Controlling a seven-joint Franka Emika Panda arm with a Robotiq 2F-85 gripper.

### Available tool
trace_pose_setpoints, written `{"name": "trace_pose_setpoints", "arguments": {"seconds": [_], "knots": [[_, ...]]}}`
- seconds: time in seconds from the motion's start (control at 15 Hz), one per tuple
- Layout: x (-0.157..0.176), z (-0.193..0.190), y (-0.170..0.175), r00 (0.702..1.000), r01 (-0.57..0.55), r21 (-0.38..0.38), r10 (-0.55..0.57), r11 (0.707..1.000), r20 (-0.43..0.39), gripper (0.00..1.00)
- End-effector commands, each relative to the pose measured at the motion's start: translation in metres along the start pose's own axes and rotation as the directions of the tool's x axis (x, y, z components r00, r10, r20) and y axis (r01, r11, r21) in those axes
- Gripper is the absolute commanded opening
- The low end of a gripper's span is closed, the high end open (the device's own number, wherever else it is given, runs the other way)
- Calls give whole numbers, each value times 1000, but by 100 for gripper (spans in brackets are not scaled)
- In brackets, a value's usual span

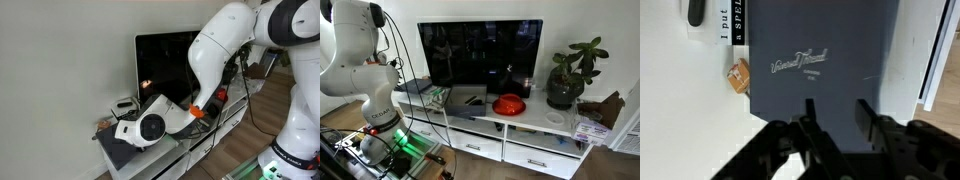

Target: Remove the lid from the shoe box and put it on the left of the television stand

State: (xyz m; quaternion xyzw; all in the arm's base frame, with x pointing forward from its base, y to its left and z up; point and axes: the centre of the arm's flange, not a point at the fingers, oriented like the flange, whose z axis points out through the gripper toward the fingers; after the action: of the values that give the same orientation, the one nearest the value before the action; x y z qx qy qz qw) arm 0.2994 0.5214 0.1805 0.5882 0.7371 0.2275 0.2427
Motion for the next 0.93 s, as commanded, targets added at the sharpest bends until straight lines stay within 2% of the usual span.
{"name": "trace_pose_setpoints", "arguments": {"seconds": [0.0, 0.2, 0.4, 0.53, 0.67, 0.87], "knots": [[-1, 0, 1, 1000, 12, 42, -11, 999, -20, 77], [-2, -4, 6, 999, -22, 91, 26, 996, -40, 99], [-1, -33, 34, 990, -95, 197, 113, 976, -79, 100], [-6, -58, 59, 978, -181, 297, 204, 938, -48, 100], [-16, -82, 78, 959, -259, 381, 284, 887, -9, 100], [-37, -118, 94, 921, -366, 496, 384, 787, 69, 100]]}}
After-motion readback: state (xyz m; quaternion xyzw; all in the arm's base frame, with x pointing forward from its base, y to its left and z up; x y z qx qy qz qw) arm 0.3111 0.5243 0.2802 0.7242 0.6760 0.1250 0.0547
